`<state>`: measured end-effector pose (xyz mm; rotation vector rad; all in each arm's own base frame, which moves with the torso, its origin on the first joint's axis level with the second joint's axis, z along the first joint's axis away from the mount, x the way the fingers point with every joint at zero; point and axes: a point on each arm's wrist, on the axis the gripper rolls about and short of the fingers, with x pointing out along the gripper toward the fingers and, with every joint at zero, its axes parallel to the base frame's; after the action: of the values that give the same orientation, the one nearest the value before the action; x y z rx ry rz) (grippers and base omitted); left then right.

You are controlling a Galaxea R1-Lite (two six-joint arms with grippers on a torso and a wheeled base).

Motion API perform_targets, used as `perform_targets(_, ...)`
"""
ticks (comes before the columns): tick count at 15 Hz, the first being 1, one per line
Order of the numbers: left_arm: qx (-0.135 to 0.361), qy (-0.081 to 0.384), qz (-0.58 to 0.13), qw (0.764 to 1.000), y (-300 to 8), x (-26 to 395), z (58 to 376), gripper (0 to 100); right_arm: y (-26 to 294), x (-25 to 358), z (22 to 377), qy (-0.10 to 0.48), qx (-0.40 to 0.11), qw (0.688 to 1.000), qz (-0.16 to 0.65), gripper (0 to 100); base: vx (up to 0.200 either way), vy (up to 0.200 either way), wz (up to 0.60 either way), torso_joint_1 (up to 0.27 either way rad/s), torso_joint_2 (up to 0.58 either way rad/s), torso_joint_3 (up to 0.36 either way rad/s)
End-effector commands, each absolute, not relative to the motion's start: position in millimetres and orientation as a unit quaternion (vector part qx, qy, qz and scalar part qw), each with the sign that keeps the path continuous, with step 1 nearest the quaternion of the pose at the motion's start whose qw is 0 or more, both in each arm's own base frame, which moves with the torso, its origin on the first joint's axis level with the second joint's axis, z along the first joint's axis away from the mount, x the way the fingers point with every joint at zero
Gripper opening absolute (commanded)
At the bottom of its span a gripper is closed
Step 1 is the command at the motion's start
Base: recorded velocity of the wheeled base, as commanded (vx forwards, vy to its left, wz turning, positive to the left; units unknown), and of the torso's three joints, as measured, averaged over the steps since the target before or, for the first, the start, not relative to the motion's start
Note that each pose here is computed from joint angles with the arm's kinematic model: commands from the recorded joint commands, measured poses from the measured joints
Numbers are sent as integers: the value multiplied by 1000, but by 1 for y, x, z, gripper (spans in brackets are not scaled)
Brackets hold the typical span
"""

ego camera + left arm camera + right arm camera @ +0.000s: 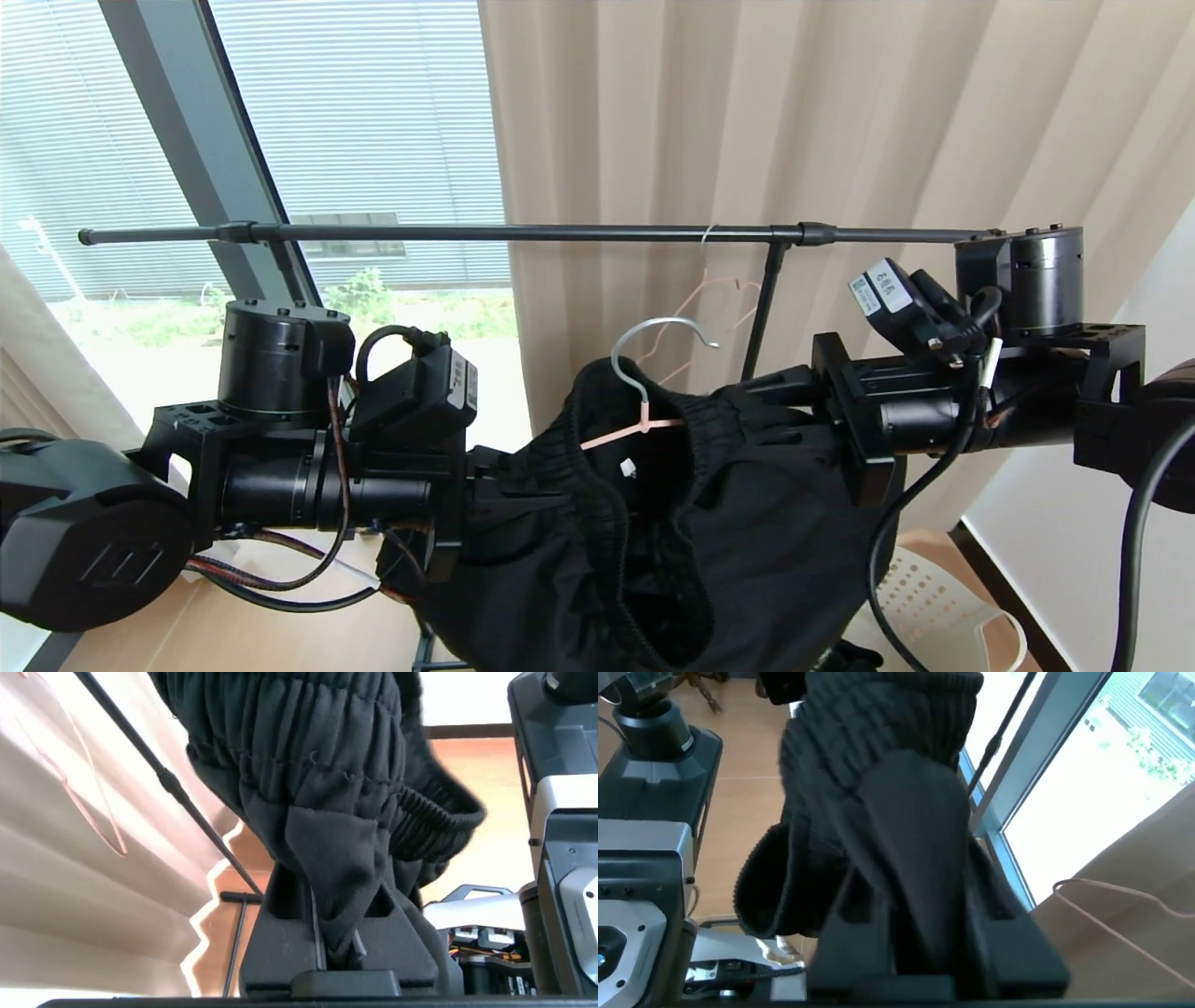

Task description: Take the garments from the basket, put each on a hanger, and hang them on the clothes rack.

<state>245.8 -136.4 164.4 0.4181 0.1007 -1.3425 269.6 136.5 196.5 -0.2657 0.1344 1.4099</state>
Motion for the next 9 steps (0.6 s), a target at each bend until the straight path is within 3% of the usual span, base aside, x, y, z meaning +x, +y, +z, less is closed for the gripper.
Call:
perform_targets(1, 193, 43, -615, 764, -136, 246, 166, 0, 131, 272, 196, 62, -124, 757, 639, 100, 0, 0, 0, 0, 0, 0)
perform_targets(9, 186, 46, -584, 789, -115, 251, 172, 0, 91, 279, 203, 37, -152, 793, 588, 100, 0, 0, 0, 0, 0, 0)
